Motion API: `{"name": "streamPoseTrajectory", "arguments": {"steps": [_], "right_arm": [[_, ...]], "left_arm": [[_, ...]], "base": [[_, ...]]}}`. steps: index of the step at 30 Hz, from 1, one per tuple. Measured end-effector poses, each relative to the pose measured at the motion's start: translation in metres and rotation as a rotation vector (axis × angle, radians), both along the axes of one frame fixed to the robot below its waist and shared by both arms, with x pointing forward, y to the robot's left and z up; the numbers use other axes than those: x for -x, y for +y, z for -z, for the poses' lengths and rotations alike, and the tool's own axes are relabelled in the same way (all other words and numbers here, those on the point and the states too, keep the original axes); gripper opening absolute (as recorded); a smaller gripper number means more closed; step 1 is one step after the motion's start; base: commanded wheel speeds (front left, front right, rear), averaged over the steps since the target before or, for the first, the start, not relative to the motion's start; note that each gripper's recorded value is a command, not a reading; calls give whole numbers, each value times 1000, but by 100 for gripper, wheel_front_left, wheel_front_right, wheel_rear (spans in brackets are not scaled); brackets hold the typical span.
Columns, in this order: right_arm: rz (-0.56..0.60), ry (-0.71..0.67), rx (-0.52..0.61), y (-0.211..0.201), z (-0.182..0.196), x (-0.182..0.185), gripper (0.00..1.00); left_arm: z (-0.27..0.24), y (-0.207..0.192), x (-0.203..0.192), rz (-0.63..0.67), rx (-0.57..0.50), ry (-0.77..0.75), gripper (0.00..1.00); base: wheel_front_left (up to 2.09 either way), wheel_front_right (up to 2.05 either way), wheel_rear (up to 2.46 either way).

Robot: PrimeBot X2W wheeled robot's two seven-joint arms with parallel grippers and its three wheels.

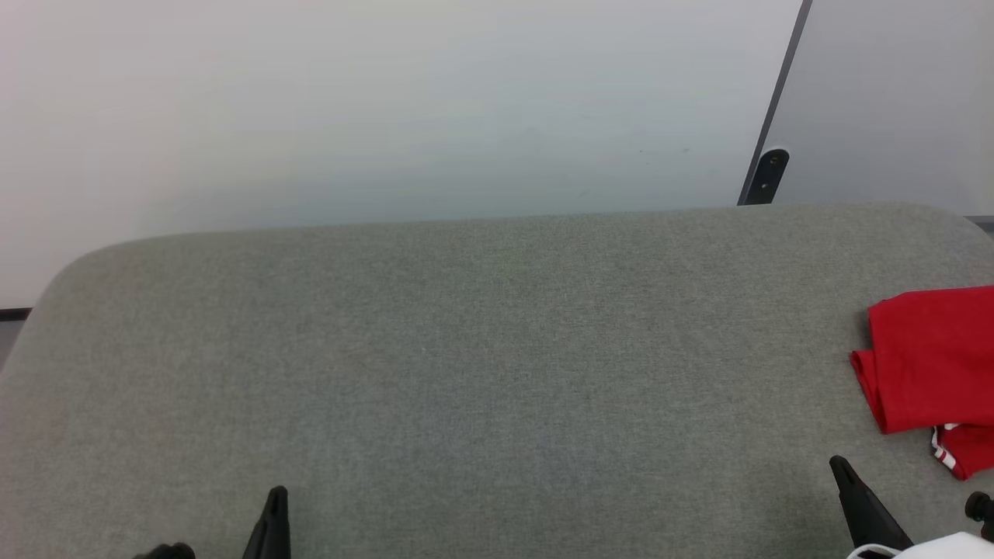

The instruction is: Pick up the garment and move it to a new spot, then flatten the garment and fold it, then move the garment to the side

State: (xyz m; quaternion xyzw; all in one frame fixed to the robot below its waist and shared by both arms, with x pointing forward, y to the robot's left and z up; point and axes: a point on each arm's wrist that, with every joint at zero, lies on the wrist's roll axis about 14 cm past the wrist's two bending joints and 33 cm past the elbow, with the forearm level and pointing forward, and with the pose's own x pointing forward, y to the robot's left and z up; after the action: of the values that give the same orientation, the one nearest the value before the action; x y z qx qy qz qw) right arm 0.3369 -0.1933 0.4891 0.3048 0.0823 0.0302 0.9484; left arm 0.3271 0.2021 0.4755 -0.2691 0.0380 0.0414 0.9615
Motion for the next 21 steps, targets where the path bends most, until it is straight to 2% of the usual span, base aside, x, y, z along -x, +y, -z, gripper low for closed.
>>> {"name": "streamPoseTrajectory", "arguments": {"steps": [21], "right_arm": [[50,-23,-272,-1,-6,-15,0]], "left_arm": [[-3,1,-18,-20,295,-2,0]], "base": [[0,0,0]]}}
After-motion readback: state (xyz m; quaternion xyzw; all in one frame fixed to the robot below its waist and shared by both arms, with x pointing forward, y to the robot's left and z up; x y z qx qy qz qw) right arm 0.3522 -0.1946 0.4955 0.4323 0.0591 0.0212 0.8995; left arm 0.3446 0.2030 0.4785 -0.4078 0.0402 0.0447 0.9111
